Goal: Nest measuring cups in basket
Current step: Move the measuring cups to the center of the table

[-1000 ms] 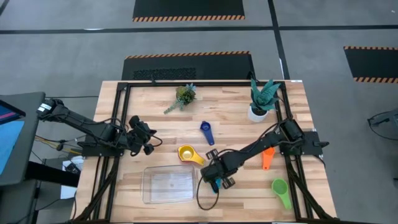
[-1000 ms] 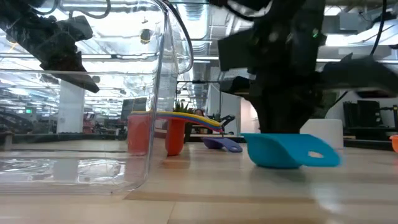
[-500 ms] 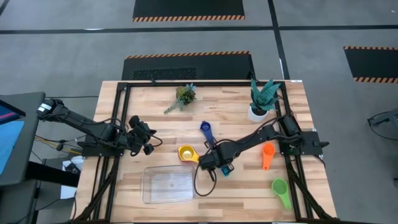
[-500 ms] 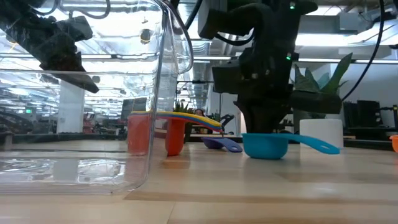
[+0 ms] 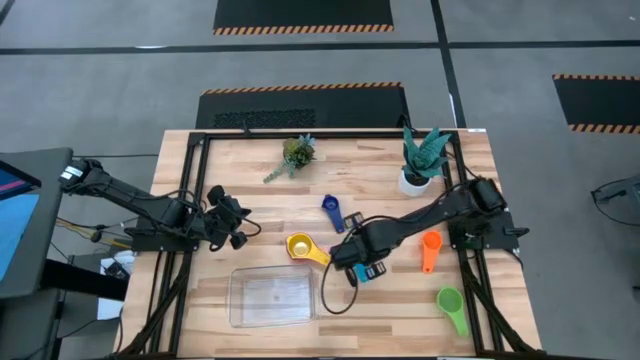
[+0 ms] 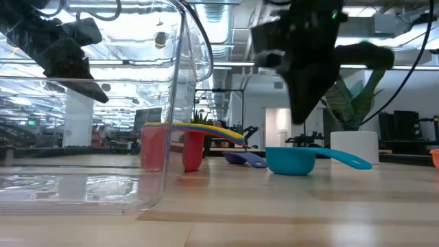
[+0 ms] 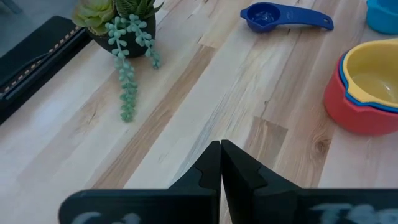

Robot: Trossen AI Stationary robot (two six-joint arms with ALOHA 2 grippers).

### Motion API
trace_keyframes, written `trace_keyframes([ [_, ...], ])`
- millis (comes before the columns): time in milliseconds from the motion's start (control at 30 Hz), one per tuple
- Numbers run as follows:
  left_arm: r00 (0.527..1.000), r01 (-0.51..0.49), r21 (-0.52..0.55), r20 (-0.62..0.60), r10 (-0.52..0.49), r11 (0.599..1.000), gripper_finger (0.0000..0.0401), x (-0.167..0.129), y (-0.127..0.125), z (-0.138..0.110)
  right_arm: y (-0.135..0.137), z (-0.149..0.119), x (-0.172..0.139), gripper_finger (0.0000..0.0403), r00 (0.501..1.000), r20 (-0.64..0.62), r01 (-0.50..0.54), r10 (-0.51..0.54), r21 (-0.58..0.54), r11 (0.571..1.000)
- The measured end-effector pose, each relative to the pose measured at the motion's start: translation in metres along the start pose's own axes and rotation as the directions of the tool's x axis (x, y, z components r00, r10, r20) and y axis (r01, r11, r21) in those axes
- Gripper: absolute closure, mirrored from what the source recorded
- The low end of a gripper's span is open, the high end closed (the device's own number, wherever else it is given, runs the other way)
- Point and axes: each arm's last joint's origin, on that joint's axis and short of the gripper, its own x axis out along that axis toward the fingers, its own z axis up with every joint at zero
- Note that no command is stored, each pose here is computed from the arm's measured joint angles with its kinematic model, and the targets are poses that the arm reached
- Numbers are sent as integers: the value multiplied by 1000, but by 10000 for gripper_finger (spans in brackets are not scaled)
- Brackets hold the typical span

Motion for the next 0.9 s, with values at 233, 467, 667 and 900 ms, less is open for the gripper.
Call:
trace_keyframes([
  [233,1000,0,2,-3,0,1000,401,0,0,0,3,-22,-36,386,1000,-18,8,-4,185,983],
  [467,1000,1,-6,-3,-1,1000,401,0,0,0,-2,-33,-42,386,987,13,155,-159,161,975],
  [667,1000,0,-8,-3,0,1000,401,0,0,0,-28,-39,-14,385,972,109,191,-208,149,970],
  [900,1000,0,-8,-2,0,1000,401,0,0,0,-77,-40,11,385,949,291,81,-125,157,984],
])
